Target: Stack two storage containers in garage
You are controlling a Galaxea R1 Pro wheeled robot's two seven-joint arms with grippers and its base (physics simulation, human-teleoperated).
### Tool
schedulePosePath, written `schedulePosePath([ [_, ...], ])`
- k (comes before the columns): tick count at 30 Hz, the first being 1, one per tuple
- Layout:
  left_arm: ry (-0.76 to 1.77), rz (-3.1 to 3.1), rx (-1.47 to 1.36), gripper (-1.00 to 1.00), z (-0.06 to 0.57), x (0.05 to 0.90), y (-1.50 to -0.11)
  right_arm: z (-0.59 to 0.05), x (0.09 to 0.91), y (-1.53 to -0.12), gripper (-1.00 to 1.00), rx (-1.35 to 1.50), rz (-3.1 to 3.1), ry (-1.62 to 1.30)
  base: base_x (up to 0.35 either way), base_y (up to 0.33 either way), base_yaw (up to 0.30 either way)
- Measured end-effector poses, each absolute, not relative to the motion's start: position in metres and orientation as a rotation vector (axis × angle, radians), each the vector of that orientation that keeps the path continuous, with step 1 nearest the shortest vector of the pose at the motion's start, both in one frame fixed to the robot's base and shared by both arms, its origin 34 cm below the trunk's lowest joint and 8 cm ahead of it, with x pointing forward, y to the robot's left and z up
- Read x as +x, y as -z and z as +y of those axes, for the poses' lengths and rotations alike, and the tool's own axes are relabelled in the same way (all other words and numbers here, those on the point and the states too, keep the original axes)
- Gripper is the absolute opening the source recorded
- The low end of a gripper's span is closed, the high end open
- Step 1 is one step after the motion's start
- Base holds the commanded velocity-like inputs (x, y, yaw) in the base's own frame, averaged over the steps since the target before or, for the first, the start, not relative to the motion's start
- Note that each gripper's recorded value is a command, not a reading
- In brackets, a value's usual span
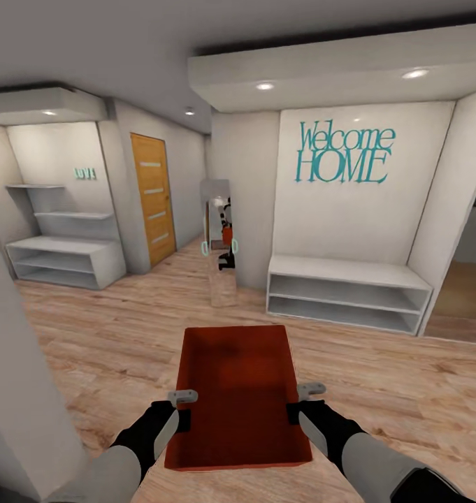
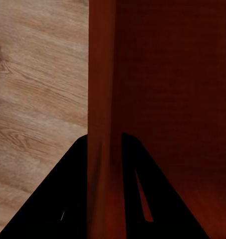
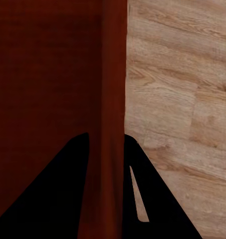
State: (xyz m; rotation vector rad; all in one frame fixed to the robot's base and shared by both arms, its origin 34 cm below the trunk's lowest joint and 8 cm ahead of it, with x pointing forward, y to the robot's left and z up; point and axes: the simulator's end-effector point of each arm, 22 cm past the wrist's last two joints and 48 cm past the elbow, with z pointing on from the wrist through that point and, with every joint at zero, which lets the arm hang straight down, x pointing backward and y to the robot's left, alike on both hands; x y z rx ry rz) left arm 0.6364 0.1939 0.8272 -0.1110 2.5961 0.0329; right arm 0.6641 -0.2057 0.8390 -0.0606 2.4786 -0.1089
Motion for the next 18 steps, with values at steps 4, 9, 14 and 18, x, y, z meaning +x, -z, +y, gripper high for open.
schedulePosePath([
  [4, -0.034, 2.594, -0.109, -1.00, 0.1939, 0.6371, -0.8280, -0.2058, 0.6645, -0.8393, -1.00, -0.059, 2.477, 0.108, 0.323, 0.000, 0.263],
  [9, -0.034, 2.594, -0.109, -1.00, 0.1938, 0.6370, -0.8279, -0.2058, 0.6644, -0.8392, -1.00, -0.059, 2.477, 0.108, 0.323, 0.000, 0.268],
  [14, -0.032, 2.597, -0.111, -1.00, 0.1938, 0.6361, -0.8269, -0.2058, 0.6639, -0.8389, -1.00, -0.061, 2.480, 0.110, 0.323, 0.000, 0.149],
  [18, -0.034, 2.595, -0.110, -1.00, 0.1937, 0.6369, -0.8277, -0.2060, 0.6643, -0.8391, -1.00, -0.059, 2.478, 0.108, 0.323, 0.000, 0.020],
])
